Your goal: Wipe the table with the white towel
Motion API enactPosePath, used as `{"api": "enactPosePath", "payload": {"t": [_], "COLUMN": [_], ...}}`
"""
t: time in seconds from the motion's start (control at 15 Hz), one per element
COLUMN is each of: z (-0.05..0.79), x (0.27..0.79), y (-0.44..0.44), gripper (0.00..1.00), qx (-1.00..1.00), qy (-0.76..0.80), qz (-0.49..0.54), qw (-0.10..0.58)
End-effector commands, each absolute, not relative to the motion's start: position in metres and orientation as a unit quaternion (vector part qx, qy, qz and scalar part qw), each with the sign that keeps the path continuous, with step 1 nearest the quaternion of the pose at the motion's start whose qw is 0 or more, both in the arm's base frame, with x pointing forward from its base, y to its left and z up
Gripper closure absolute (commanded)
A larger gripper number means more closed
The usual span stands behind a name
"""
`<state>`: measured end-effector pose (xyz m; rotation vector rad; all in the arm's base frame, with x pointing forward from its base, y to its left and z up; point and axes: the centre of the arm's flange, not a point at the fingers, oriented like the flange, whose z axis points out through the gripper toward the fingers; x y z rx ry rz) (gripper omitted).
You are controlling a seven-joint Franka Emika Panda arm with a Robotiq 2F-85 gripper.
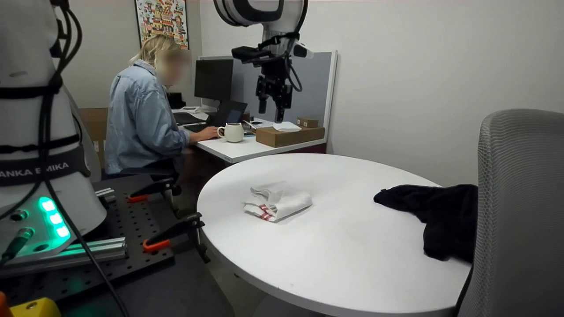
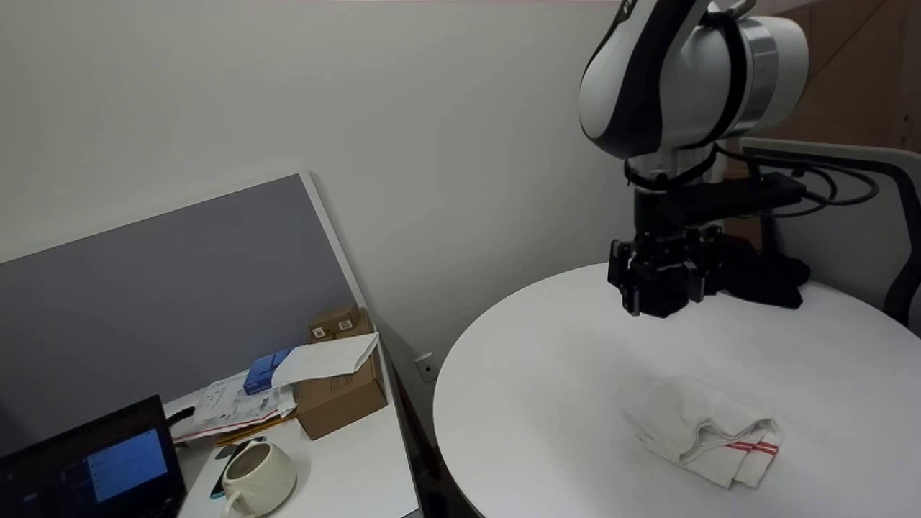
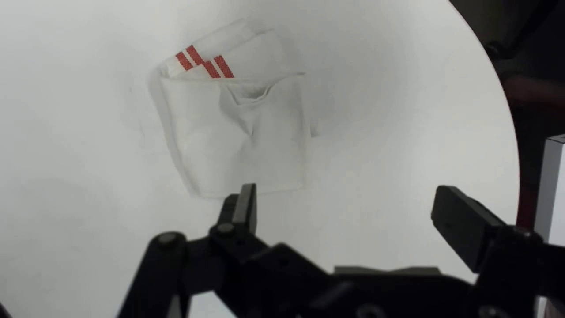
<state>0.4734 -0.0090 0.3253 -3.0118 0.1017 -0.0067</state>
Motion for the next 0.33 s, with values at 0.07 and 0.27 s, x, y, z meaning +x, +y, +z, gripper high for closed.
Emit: {"api": "enactPosePath", "payload": {"t": [0.07,0.27], "z": [0.3291,0.3266], "x": [0.4680,0.4657], "y": [-0.0098,-0.0089], "gripper": [0.00,0.00], "qx": [-0.997,-0.997], "qy": [0.035,0.035], "qz": [-0.004,-0.001], "qw": [0.064,0.064]}}
